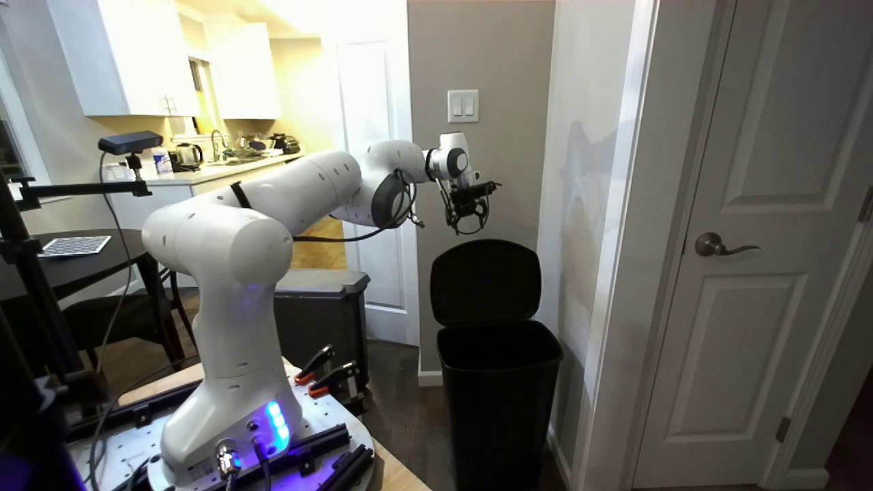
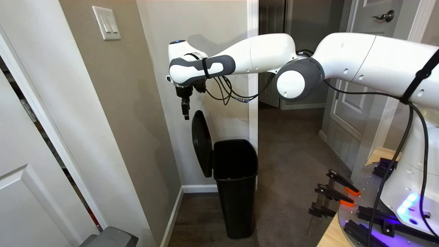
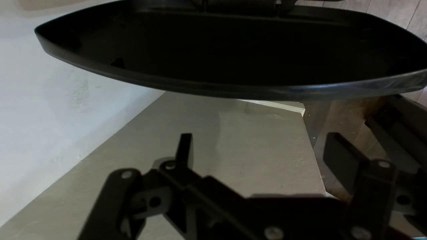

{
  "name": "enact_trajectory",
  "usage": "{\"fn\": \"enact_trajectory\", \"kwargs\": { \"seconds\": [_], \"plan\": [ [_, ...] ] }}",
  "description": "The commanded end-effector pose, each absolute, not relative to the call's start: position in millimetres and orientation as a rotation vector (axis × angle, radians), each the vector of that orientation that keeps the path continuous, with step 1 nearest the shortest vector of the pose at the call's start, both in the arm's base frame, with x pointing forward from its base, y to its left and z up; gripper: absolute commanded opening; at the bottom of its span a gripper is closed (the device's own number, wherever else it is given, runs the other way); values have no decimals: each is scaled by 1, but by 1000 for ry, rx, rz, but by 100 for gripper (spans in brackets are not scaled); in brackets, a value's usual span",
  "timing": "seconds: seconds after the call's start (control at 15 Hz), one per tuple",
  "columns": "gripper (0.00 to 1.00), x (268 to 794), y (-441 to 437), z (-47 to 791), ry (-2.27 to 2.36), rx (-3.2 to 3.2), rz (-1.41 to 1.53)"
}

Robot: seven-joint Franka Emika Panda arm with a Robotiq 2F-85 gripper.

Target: Close the lid of the bin

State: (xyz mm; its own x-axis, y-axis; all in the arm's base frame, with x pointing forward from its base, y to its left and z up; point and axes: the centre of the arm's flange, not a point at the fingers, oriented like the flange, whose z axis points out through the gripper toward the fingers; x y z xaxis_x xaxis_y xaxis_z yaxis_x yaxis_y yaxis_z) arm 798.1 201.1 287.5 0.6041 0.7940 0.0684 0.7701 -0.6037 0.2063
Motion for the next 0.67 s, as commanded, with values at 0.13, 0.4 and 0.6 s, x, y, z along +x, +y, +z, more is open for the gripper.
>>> {"fn": "enact_trajectory", "kwargs": {
  "seconds": [0.13, 0.4, 0.6],
  "plan": [
    [100, 801, 199, 284, 1312, 2673, 230],
    [100, 809, 191, 267, 1312, 2691, 249],
    [100, 810, 191, 261, 1334, 2669, 331]
  ]
}}
